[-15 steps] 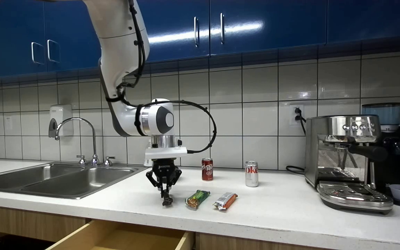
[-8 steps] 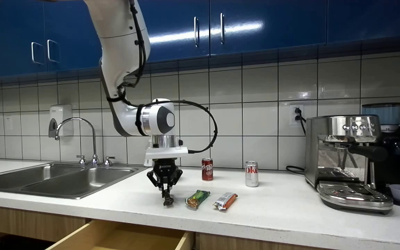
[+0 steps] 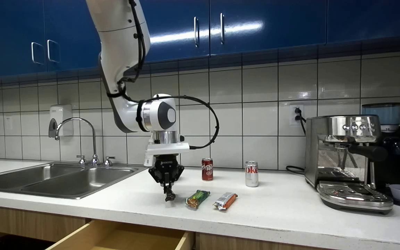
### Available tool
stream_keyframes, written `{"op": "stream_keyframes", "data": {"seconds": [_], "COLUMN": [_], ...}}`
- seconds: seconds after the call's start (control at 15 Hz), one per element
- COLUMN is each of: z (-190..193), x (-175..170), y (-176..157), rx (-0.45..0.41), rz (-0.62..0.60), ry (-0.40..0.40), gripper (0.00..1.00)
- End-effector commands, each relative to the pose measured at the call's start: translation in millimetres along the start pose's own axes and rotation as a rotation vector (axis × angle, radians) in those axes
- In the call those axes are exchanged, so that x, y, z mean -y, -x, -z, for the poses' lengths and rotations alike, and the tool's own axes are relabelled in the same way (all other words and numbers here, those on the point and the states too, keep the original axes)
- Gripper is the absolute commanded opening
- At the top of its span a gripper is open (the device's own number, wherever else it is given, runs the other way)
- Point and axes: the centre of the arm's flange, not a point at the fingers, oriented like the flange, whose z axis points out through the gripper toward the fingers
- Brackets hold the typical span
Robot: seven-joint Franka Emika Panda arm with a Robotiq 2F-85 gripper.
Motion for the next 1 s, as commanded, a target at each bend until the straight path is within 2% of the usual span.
{"op": "stream_keyframes", "data": {"seconds": [0.0, 0.4, 0.93], "z": [19, 24, 16], "x": [0, 4, 28], "y": [19, 33, 69], "rx": [-0.012, 0.004, 0.075], "rz": [0.004, -0.014, -0.06], "ry": [0.004, 0.0, -0.032], "gripper": [0.04, 0.04, 0.04]}}
